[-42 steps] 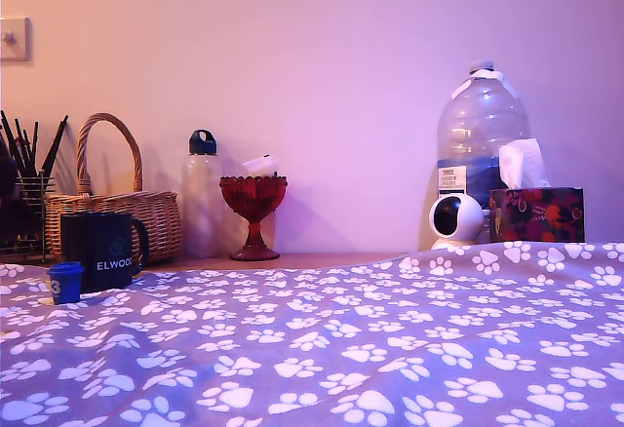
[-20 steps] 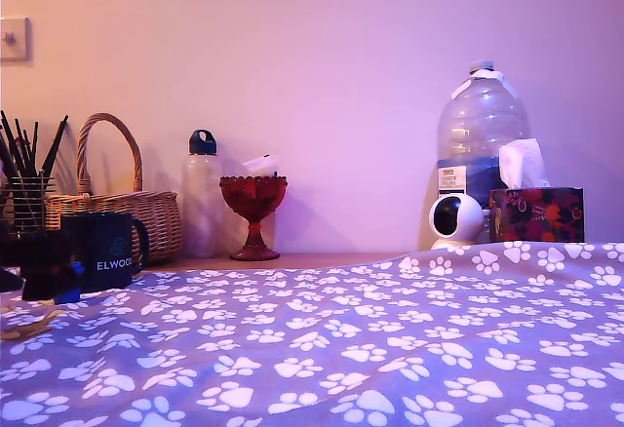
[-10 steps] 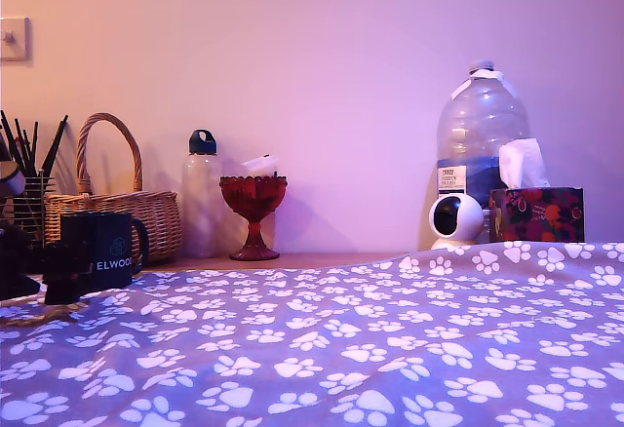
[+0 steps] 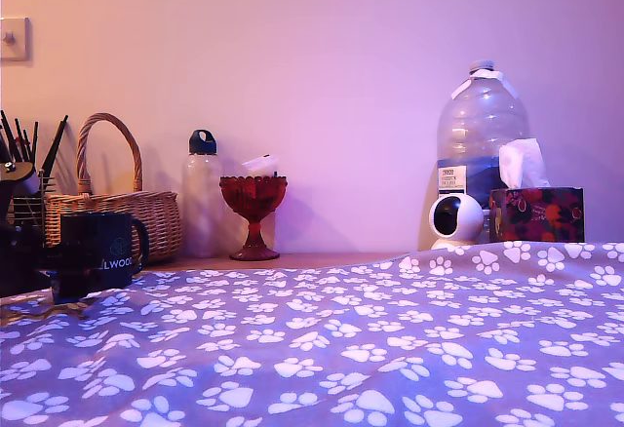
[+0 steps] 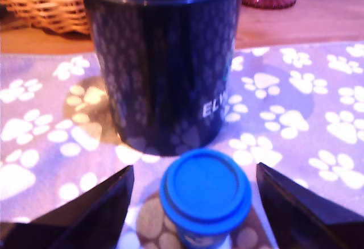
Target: Pick the coffee capsule and then drop it inside the coffee cup in front of you
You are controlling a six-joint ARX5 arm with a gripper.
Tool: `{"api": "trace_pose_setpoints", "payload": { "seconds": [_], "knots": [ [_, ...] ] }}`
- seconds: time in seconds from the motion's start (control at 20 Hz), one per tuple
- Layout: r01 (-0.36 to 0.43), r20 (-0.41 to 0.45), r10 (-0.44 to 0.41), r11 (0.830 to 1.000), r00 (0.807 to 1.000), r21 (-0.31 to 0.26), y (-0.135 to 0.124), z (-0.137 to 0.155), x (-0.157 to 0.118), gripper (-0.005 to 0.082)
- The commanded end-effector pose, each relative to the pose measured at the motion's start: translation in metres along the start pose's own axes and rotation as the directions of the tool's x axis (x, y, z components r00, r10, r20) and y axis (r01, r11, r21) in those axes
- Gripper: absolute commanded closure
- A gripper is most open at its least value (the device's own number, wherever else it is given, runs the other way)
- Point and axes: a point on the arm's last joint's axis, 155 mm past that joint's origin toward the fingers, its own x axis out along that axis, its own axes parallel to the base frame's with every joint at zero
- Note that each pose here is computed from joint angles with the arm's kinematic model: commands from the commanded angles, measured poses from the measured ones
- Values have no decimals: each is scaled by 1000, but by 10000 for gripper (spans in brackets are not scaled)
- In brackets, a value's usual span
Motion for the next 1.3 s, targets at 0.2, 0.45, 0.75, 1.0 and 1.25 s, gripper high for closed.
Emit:
{"api": "trace_pose_setpoints", "payload": {
  "seconds": [0.2, 0.45, 0.75, 1.0, 1.25],
  "knots": [
    [-2, -29, 3, 1000, 1000, 25, 2, -13, 1, 536],
    [-8, -24, 8, 1000, 1000, 22, 5, -11, 1, 559],
    [16, 16, -17, 1000, 1000, 26, 0, 3, -1, 559],
    [38, 1, -38, 999, 999, 24, -6, 23, -11, 559],
    [39, 24, -39, 999, 999, 28, -9, 55, -26, 559]
  ]
}}
